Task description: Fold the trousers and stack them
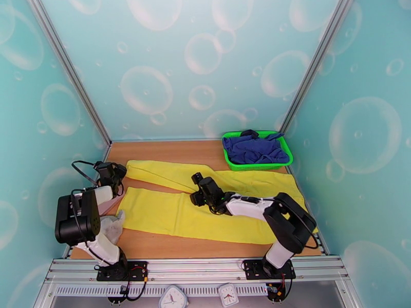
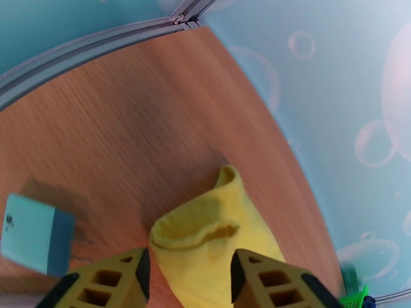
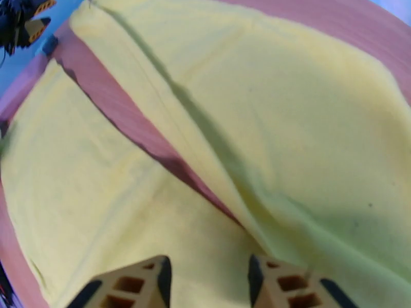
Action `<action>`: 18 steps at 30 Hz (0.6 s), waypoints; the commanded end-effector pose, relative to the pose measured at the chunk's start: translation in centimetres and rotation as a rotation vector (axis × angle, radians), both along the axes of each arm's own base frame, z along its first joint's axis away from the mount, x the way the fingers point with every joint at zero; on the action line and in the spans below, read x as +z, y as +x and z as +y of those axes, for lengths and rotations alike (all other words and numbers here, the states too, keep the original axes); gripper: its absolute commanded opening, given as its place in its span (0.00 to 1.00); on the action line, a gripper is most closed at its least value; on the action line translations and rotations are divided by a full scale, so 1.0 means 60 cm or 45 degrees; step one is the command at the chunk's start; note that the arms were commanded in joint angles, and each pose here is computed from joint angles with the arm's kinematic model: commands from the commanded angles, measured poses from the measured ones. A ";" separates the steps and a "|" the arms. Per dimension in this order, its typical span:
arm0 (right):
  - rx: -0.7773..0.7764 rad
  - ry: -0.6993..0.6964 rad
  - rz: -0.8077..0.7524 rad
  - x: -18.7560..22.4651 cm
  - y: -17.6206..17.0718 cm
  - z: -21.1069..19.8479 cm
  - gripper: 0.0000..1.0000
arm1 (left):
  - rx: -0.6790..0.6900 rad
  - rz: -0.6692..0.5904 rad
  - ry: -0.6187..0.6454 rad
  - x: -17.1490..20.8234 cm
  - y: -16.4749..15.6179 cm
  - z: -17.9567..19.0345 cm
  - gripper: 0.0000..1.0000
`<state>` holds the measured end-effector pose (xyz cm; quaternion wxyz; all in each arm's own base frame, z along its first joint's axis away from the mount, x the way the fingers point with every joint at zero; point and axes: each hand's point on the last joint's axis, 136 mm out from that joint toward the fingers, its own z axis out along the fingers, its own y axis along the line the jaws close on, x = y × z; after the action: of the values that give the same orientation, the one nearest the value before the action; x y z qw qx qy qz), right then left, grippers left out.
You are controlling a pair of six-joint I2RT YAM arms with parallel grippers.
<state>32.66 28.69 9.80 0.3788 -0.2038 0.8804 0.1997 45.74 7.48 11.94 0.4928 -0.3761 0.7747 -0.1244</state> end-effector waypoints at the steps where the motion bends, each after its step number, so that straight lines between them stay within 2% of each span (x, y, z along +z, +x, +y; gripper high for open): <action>1: -0.186 0.130 -0.029 0.073 0.025 -0.057 0.51 | -0.096 -0.044 0.239 0.082 0.033 -0.056 0.50; 3: -0.299 0.123 -0.003 0.076 0.043 -0.115 0.55 | -0.201 0.082 0.293 0.056 0.065 -0.084 0.51; 7: -0.428 0.162 0.106 0.047 0.067 -0.219 0.57 | -0.403 0.306 0.239 -0.022 0.131 -0.130 0.51; 10: -0.418 0.167 0.163 0.022 0.069 -0.242 0.56 | -0.483 0.395 0.213 -0.063 0.162 -0.149 0.49; 18: -0.458 0.187 0.316 -0.055 0.108 -0.262 0.55 | -0.577 0.665 0.333 -0.127 0.158 -0.197 0.49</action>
<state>38.29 12.60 7.44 0.3292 0.0072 0.9242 0.1935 56.53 -3.01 4.50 0.3218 -0.1822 0.9272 -0.0595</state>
